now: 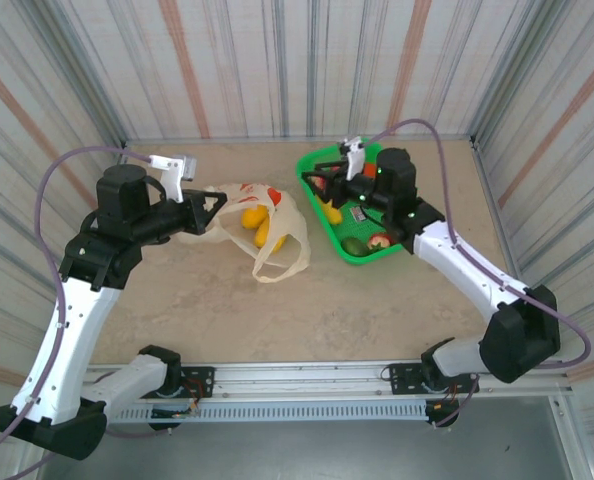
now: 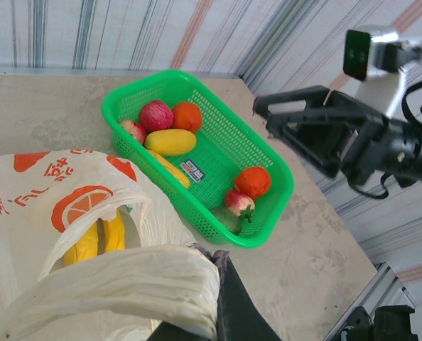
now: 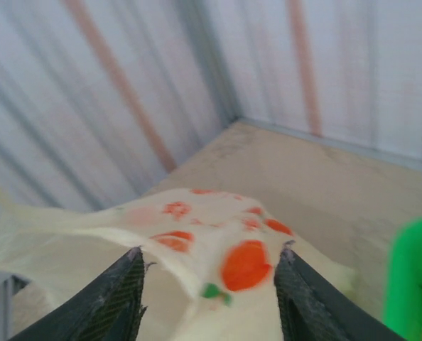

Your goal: Place the fake fruits into the plastic bag and tie a complex knot

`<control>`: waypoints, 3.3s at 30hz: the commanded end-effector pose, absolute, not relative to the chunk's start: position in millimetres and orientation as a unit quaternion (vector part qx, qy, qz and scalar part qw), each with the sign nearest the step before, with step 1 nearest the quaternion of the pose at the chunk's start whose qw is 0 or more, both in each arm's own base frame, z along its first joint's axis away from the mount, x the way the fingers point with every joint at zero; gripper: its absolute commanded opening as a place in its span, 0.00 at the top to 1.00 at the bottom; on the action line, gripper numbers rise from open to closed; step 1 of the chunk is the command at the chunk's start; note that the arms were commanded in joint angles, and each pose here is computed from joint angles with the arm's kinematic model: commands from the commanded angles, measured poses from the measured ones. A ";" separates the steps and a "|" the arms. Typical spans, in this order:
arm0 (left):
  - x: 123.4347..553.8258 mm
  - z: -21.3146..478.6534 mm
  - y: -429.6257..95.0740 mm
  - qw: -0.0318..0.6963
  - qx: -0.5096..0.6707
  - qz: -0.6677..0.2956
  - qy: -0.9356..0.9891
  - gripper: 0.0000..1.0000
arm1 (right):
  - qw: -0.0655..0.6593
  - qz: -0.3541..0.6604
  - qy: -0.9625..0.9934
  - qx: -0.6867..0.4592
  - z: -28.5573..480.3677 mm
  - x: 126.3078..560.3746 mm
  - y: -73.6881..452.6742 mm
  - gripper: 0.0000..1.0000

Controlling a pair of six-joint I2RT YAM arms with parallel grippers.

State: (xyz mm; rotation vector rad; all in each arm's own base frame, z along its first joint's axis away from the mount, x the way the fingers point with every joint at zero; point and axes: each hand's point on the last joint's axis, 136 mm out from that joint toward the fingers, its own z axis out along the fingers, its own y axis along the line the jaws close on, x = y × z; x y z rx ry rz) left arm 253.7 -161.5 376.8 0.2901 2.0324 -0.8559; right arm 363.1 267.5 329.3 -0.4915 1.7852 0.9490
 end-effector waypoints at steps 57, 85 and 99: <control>246.2 362.8 -163.1 0.436 0.136 -0.331 0.826 1.00 | 0.169 0.259 0.710 0.632 56.7 513.1 135.6 0.52; 247.3 368.5 -159.8 0.442 0.136 -0.322 0.826 1.00 | 0.512 0.408 0.746 -0.124 331.0 339.4 301.9 0.58; 245.8 376.2 -159.7 0.446 0.135 -0.327 0.822 1.00 | 0.600 0.217 0.738 -0.221 279.8 298.8 380.7 0.55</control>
